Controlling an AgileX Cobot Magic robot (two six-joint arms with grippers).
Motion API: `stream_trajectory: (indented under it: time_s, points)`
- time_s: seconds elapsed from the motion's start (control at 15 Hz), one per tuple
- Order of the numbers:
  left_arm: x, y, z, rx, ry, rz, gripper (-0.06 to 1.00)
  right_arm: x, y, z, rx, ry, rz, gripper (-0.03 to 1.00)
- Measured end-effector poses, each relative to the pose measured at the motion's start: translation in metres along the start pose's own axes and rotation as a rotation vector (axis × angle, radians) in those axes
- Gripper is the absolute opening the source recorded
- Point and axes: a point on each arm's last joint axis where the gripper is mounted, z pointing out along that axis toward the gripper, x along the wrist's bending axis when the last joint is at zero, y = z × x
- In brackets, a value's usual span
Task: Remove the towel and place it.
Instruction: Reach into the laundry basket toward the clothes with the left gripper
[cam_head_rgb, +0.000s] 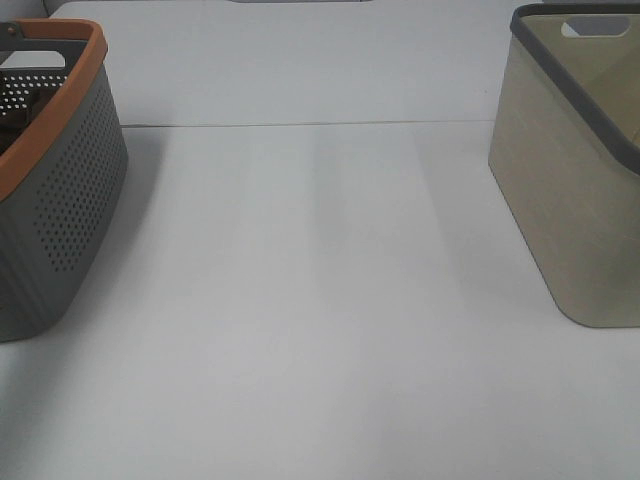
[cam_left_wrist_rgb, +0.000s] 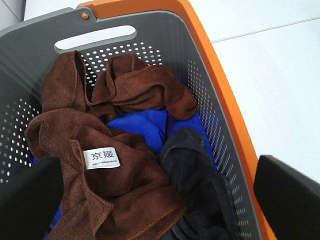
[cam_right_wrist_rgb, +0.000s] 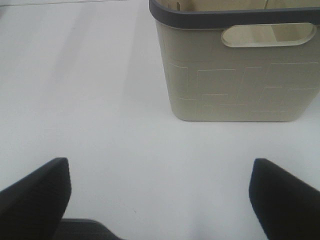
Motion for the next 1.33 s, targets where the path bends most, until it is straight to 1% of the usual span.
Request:
stream_trajectory:
  time_s: [0.13, 0.2, 0.27, 0.33, 0.6, 0.67, 0.8, 1.07, 1.33]
  points:
    - [0.004, 0.02, 0.009, 0.085, -0.013, -0.02, 0.99, 0.0, 0.0, 0.0, 0.0, 0.0, 0.0, 0.9]
    - [0.006, 0.025, 0.011, 0.102, -0.013, -0.017, 0.99, 0.0, 0.0, 0.0, 0.0, 0.0, 0.0, 0.9]
    - [0.008, 0.032, 0.013, 0.155, -0.011, -0.013, 0.99, 0.0, 0.0, 0.0, 0.0, 0.0, 0.0, 0.9]
    - [0.01, 0.034, 0.02, 0.228, -0.006, -0.017, 0.99, 0.0, 0.0, 0.0, 0.0, 0.0, 0.0, 0.9]
    - [0.021, 0.036, 0.047, 0.446, 0.068, -0.037, 0.99, 0.0, 0.0, 0.0, 0.0, 0.0, 0.0, 0.9]
    - [0.022, 0.03, 0.065, 0.52, 0.081, -0.037, 0.99, 0.0, 0.0, 0.0, 0.0, 0.0, 0.0, 0.9]
    - [0.021, 0.02, 0.086, 0.579, 0.084, -0.027, 0.99, 0.0, 0.0, 0.0, 0.0, 0.0, 0.0, 0.9]
    - [0.024, 0.003, 0.113, 0.678, 0.13, 0.011, 0.99, 0.0, 0.0, 0.0, 0.0, 0.0, 0.0, 0.9]
    - [0.024, -0.007, 0.129, 0.721, 0.138, 0.022, 0.99, 0.0, 0.0, 0.0, 0.0, 0.0, 0.0, 0.9]
